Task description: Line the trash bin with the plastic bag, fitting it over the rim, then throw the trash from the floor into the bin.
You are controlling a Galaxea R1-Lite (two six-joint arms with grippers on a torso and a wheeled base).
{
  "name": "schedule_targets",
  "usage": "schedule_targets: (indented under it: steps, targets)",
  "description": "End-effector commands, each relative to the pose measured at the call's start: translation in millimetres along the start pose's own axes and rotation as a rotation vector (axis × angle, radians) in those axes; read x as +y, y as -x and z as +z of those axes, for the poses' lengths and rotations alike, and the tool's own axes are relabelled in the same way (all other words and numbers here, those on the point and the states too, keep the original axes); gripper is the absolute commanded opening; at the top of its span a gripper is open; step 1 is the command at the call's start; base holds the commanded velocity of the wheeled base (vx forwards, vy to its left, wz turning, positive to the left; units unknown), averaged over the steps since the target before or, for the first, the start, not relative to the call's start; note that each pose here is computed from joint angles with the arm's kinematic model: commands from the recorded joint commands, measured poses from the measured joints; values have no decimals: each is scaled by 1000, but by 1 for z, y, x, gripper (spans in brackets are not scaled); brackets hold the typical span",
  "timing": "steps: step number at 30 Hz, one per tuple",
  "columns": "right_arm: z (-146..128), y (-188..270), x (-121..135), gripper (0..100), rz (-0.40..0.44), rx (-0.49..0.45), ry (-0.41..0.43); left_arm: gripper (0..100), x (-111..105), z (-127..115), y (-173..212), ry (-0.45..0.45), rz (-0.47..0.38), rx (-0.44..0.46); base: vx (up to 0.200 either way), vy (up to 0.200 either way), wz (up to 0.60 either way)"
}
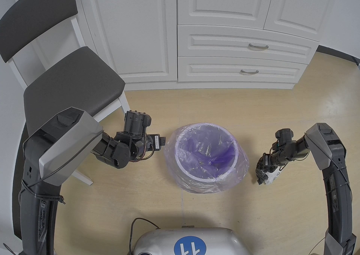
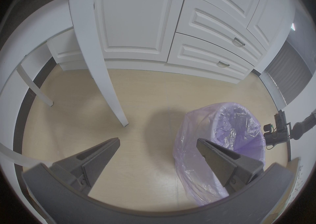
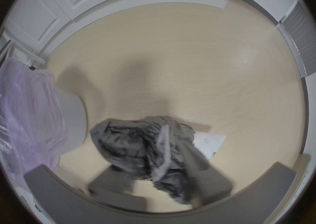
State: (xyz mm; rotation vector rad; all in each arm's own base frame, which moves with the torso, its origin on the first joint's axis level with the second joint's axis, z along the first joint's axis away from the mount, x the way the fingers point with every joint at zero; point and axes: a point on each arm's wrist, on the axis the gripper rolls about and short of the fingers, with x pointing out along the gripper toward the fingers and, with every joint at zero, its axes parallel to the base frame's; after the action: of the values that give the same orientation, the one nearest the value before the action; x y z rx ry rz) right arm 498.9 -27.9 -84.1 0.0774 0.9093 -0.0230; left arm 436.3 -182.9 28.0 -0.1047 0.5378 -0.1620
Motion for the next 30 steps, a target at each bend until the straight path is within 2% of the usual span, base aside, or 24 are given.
schedule_targets:
  steps: [1,5,12,14,16,17,18,23,30]
  targets:
    - [-4,-4,0,0,-3,8,-6,100,0,-1,-1,1,0,-1,0,0,0]
    - [5,12,0,0,-8,-14,-11,100,1,2,2,4,1,-8,0,0,0]
    - [42,125,16,0,58,-109,19,100,1,5,4,5,0,-14,0,0,0]
    - [45,145,22,0,68,-129,31,100,1,8,6,7,-1,-22,0,0,0]
    - [48,185,36,0,89,-178,56,100,1,13,11,9,-2,-31,0,0,0]
    - [48,187,36,0,90,-180,56,100,2,13,12,9,-2,-31,0,0,0]
    - [51,212,44,0,107,-217,69,100,2,18,17,12,-4,-43,0,0,0]
    - [48,267,65,0,159,-319,87,100,-3,24,29,9,-13,-52,0,0,0]
    - [27,309,99,0,250,-488,122,100,-11,29,55,-2,-28,-60,0,0,0]
